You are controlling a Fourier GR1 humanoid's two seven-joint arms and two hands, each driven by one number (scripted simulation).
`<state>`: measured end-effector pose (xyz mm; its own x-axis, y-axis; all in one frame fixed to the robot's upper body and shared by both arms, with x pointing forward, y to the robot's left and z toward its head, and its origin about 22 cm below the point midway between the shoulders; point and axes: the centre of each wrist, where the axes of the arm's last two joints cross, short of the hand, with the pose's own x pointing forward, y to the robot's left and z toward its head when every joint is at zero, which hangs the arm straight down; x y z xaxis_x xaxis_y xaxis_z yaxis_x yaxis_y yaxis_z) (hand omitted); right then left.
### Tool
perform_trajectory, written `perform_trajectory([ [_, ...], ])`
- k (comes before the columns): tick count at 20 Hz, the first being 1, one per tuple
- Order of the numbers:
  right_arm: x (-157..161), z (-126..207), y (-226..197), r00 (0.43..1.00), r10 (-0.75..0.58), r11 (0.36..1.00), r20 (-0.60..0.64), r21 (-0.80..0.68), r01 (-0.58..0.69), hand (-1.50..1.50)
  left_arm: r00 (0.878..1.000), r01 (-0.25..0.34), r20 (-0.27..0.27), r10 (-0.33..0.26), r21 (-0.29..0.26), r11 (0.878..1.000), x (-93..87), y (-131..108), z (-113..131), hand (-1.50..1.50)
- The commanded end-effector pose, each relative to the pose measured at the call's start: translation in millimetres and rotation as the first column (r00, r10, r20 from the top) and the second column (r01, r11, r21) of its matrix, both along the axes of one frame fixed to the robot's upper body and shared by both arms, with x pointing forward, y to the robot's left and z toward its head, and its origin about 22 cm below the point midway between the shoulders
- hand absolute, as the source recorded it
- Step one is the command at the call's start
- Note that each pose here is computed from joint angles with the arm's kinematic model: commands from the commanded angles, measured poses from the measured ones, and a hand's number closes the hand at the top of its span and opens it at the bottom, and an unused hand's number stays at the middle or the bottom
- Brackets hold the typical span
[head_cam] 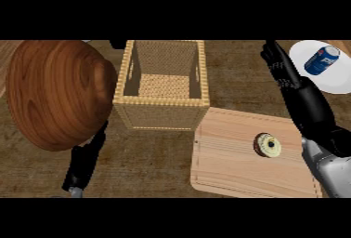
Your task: Pick the cupcake from the cutting board and place it in the basket
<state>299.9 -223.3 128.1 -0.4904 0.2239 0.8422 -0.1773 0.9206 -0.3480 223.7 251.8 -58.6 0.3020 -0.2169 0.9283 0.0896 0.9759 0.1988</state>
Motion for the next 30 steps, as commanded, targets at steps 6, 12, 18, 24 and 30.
perform_trajectory([
  [6, 8, -37, 30, 0.95, 0.126, 0.98, -0.287, 0.186, -0.074, 1.5, 0.877, -0.013, 0.474, -0.081, 0.193, 0.981, 11.0, 42, 127, 0.0],
  [12, -30, -72, 142, 0.947, 0.062, 0.918, -0.317, 0.39, 0.071, -1.5, 0.874, 0.032, 0.47, -0.124, 0.198, 0.98, 35.8, 30, 144, 0.0],
  [18, 17, -26, 100, 0.925, -0.347, 0.937, -0.154, -0.029, 0.347, -1.5, 0.884, -0.004, 0.46, -0.088, 0.196, 0.981, 41.9, 44, 137, 0.0],
  [24, 45, 22, 39, 0.86, -0.492, 0.745, -0.137, -0.577, 0.334, -1.5, 0.898, -0.02, 0.432, -0.079, 0.219, 0.975, 41.7, 55, 129, 0.0],
  [30, 40, 60, 47, 0.864, -0.416, 0.512, -0.285, -0.858, -0.037, -1.5, 0.89, 0.016, 0.442, -0.111, 0.213, 0.977, 46.6, 51, 137, 0.0],
])
